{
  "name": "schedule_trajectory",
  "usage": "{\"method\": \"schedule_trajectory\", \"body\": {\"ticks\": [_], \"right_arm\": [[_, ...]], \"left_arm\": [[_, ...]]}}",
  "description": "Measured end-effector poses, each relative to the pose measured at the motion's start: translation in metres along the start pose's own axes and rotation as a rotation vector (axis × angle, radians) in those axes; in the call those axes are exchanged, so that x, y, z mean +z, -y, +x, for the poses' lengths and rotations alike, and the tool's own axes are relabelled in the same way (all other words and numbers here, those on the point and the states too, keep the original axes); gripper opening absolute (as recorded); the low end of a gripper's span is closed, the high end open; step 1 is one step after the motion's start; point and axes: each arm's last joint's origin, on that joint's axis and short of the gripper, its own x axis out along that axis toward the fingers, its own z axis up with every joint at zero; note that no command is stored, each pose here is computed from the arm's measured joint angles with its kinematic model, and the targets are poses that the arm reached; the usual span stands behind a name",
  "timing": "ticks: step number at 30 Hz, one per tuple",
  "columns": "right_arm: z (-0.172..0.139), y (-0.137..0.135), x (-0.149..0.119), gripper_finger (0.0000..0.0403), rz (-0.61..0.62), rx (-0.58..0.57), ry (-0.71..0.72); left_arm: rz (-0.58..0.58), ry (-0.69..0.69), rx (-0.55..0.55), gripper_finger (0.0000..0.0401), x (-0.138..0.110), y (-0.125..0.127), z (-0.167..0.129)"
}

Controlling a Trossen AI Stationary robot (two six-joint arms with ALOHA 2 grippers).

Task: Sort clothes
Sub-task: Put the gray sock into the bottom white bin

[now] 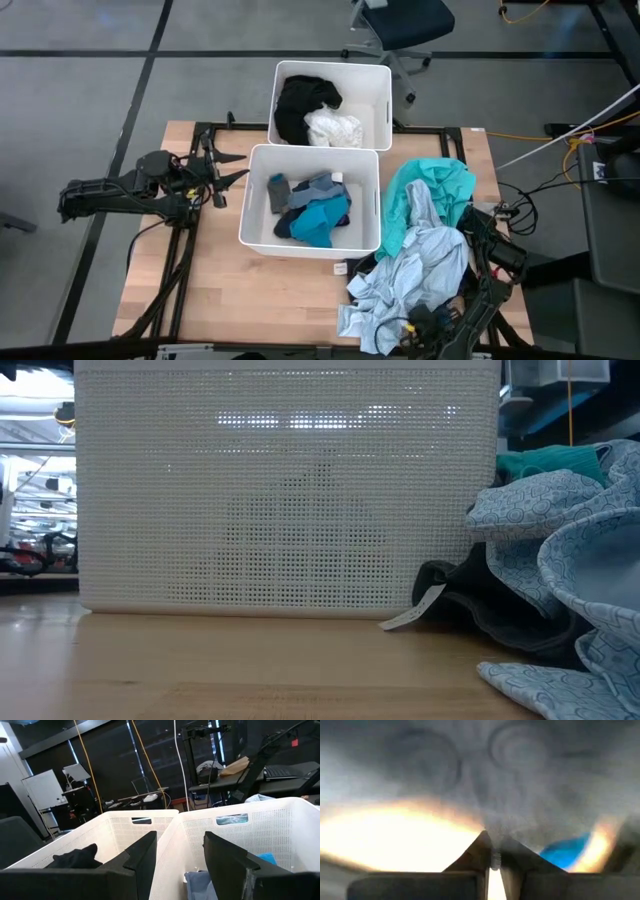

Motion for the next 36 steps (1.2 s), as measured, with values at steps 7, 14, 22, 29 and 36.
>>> {"method": "schedule_trajectory", "body": {"ticks": [7,14,22,29,36], "right_arm": [[-0.069,0.017,0.007,0.0008,-0.051,0.126,-0.053],[-0.122,0.026,0.028,0.0017,-0.01,0.237,-0.054],[-0.168,0.025,0.064,0.0016,0.042,0.431,-0.003],[-0.19,0.02,0.098,0.0018,-0.053,0.515,0.122],[-0.215,0.016,0.142,0.0018,-0.22,0.579,0.288]], "left_arm": [[-0.003,0.0,-0.001,0.015,0.0,0.0,0.0],[-0.001,-0.001,-0.001,0.015,0.0,0.0,0.0],[0.0,0.0,0.0,0.015,0.0,0.0,0.0],[0.0,-0.001,-0.001,0.015,0.0,0.0,0.0],[0.0,-0.001,0.0,0.015,0.0,0.0,0.0]]}}
